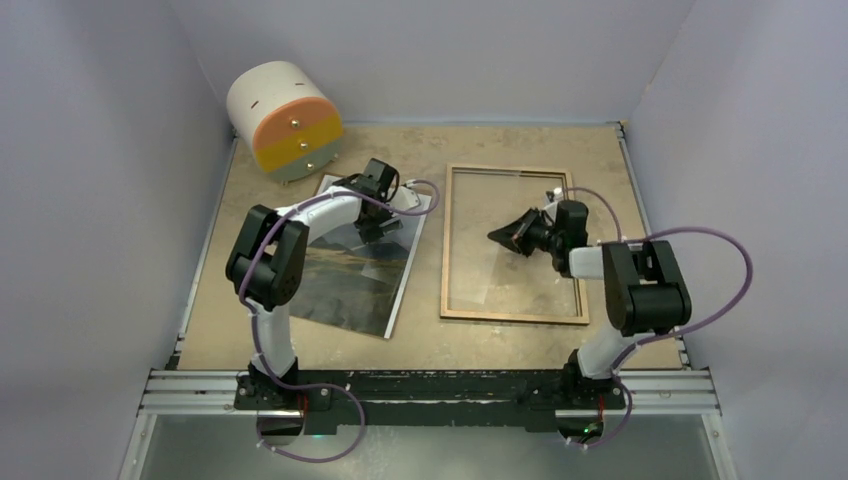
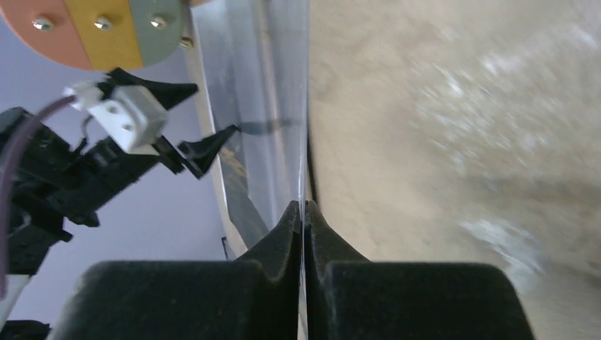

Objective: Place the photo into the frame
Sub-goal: Pick up the photo frame item from the photo frame, then move the photo frame to the center of the board.

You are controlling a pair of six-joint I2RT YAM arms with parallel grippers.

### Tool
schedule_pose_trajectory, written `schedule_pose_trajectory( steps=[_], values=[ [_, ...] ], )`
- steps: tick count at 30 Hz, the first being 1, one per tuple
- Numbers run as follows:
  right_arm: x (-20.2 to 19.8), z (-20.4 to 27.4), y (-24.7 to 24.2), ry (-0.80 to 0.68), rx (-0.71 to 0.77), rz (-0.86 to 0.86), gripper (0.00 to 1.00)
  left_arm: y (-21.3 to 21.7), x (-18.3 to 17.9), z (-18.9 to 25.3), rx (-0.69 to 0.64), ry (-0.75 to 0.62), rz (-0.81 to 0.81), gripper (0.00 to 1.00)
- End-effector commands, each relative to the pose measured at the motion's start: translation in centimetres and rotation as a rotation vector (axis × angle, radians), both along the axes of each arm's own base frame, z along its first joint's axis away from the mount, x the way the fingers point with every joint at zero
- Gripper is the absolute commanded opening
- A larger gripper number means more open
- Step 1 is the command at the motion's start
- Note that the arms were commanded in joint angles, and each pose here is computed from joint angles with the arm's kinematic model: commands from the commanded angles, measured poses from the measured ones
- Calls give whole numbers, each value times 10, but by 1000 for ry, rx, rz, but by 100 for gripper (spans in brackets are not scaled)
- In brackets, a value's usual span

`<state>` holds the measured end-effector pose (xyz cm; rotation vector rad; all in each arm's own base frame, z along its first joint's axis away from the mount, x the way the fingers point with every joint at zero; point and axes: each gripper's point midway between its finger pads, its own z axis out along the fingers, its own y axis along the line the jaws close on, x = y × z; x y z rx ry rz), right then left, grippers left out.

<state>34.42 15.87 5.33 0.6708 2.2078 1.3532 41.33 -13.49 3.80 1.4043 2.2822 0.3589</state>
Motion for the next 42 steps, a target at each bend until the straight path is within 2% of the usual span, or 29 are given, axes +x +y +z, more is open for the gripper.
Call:
schedule_pose_trajectory(
  steps=[1, 5, 10, 15, 20, 26, 31, 35, 42],
  values=[
    [23, 58, -14, -147, -210, 44, 0, -17, 0, 12, -75, 30, 0, 78],
    [37, 113, -37, -203, -341, 14, 0, -33, 19, 40, -165, -25, 46, 79],
    [47, 173, -71, -229, -435, -55, 0, -66, 33, 56, -321, -10, 97, 79],
    [50, 230, -101, -291, -538, -177, 0, -113, 27, 54, -479, 81, 102, 78],
    [45, 255, -113, -308, -604, -214, 0, -168, 13, 51, -568, 141, 36, 78],
    [38, 261, -117, -302, -644, -197, 0, -215, 2, 41, -585, 164, -32, 77],
    [34, 262, -119, -300, -663, -198, 0, -230, -4, 27, -580, 194, -40, 76],
    [34, 259, -116, -298, -651, -181, 0, -227, -4, 14, -536, 177, -33, 74],
    [36, 258, -111, -299, -626, -162, 0, -194, -7, -14, -396, 124, -31, 70]
  ],
)
